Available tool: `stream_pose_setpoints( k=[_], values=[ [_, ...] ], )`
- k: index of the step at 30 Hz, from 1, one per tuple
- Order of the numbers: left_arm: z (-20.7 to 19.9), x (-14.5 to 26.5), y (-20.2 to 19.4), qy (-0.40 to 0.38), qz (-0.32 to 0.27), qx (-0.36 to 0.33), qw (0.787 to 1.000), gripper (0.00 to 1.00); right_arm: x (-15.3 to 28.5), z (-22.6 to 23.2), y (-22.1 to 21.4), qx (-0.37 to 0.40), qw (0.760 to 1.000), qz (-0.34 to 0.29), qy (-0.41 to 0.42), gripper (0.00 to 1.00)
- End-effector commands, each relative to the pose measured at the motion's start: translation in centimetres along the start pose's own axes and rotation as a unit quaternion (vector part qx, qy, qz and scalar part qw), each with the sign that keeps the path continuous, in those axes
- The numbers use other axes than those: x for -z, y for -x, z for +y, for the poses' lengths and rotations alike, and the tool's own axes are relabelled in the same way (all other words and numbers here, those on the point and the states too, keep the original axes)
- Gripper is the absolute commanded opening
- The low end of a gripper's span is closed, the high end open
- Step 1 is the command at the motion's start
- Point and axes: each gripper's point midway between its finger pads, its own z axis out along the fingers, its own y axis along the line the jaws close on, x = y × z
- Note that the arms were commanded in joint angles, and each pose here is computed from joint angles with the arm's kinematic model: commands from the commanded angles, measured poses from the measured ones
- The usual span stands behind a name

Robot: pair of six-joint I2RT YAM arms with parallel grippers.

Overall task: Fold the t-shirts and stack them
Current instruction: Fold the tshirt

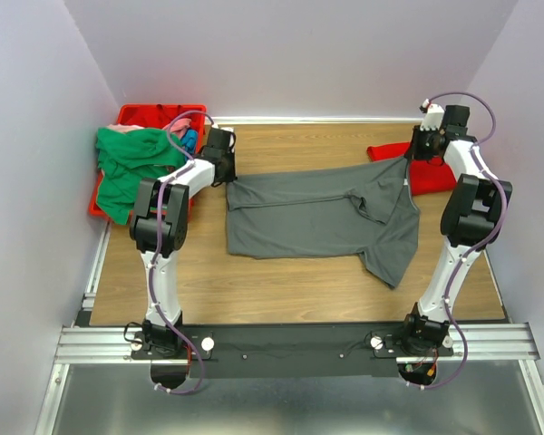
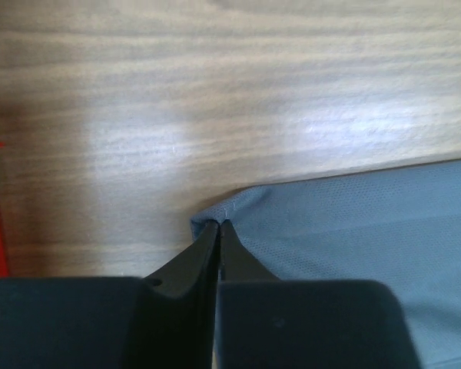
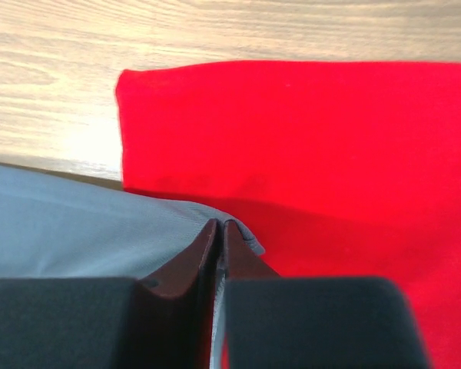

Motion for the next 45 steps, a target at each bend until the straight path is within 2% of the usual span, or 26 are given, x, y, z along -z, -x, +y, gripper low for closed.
stream_pose_setpoints(
  k=[1, 3, 6, 10, 12, 13, 14, 15, 16, 17, 18, 19, 20, 21, 22, 23, 25, 26, 31, 35, 45],
  values=[
    [0.0, 0.8, 2.6, 0.002, -0.024, -0.005, 1.0, 0.2, 0.5, -1.7, 0.8, 0.007, 0.999, -0.002, -0.039, 0.25],
    [-0.2, 1.8, 4.0, -0.002, -0.041, -0.005, 0.999, 0.29, 1.3, -2.4, 1.1, 0.016, 0.998, -0.002, -0.063, 0.32],
    [-0.8, 3.9, 6.1, -0.016, -0.068, -0.006, 0.998, 0.32, 3.1, -3.0, 1.5, 0.035, 0.995, -0.003, -0.096, 0.47],
    [-1.8, 7.4, 8.7, -0.04, -0.108, -0.012, 0.993, 0.39, 6.1, -2.5, 2.5, 0.061, 0.992, -0.016, -0.111, 0.48],
    [-2.2, 10.1, 10.1, -0.054, -0.137, -0.019, 0.989, 0.4, 7.6, 0.5, 2.1, 0.089, 0.995, -0.024, -0.047, 0.48],
    [-2.3, 11.1, 10.4, -0.055, -0.147, -0.025, 0.987, 0.4, 8.0, 2.6, 0.6, 0.095, 0.995, -0.006, 0.001, 0.49],
    [-2.4, 13.6, 11.9, -0.06, -0.179, -0.027, 0.982, 0.41, 8.2, 6.2, -0.8, 0.102, 0.991, -0.004, 0.091, 0.48],
    [-2.1, 14.3, 11.3, -0.059, -0.181, -0.029, 0.981, 0.41, 8.8, 8.1, -1.4, 0.127, 0.984, -0.001, 0.127, 0.48],
    [-2.5, 15.4, 11.2, -0.075, -0.19, -0.034, 0.978, 0.41, 8.9, 9.7, -2.7, 0.134, 0.979, 0.013, 0.155, 0.47],
    [-2.7, 18.5, 12.6, -0.082, -0.23, -0.035, 0.969, 0.41, 8.5, 12.1, -4.1, 0.153, 0.973, 0.038, 0.169, 0.45],
    [-2.4, 18.8, 11.0, -0.081, -0.226, -0.034, 0.97, 0.41, 8.1, 13.1, -6.3, 0.166, 0.97, 0.063, 0.169, 0.42],
    [-2.4, 19.7, 10.6, -0.085, -0.236, -0.035, 0.967, 0.41, 7.2, 15.0, -6.7, 0.19, 0.965, 0.067, 0.17, 0.31],
    [-2.3, 22.8, 11.3, -0.091, -0.274, -0.038, 0.957, 0.41, 6.5, 14.5, -7.2, 0.194, 0.968, 0.08, 0.138, 0.24],
    [-1.8, 22.3, 9.0, -0.088, -0.261, -0.041, 0.961, 0.41, 5.7, 14.2, -8.0, 0.177, 0.972, 0.093, 0.125, 0.16],
    [-1.6, 22.9, 8.4, -0.087, -0.264, -0.043, 0.96, 0.41, 5.0, 15.1, -7.8, 0.186, 0.97, 0.092, 0.123, 0.08],
    [-1.3, 24.9, 8.3, -0.086, -0.285, -0.045, 0.954, 0.41, 4.4, 14.4, -7.8, 0.185, 0.973, 0.1, 0.098, 0.06],
    [-0.4, 24.6, 5.6, -0.075, -0.271, -0.052, 0.958, 0.41, 3.1, 13.6, -7.3, 0.179, 0.976, 0.1, 0.074, 0.01],
    [-0.2, 26.0, 5.4, -0.076, -0.286, -0.054, 0.954, 0.41, 2.8, 12.9, -7.2, 0.18, 0.977, 0.105, 0.053, 0.01],
    [1.6, 25.6, 1.0, -0.049, -0.275, -0.058, 0.958, 0.43, 1.6, 12.7, -8.2, 0.191, 0.973, 0.125, 0.037, 0.01],
    [1.5, 26.4, 1.3, -0.054, -0.286, -0.055, 0.955, 0.44, 1.5, 15.1, -11.0, 0.215, 0.963, 0.149, 0.066, 0.0],
    [1.0, 25.3, 0.6, -0.065, -0.269, -0.055, 0.959, 0.44, 1.7, 17.9, -13.2, 0.246, 0.951, 0.172, 0.078, 0.0]
  ],
)
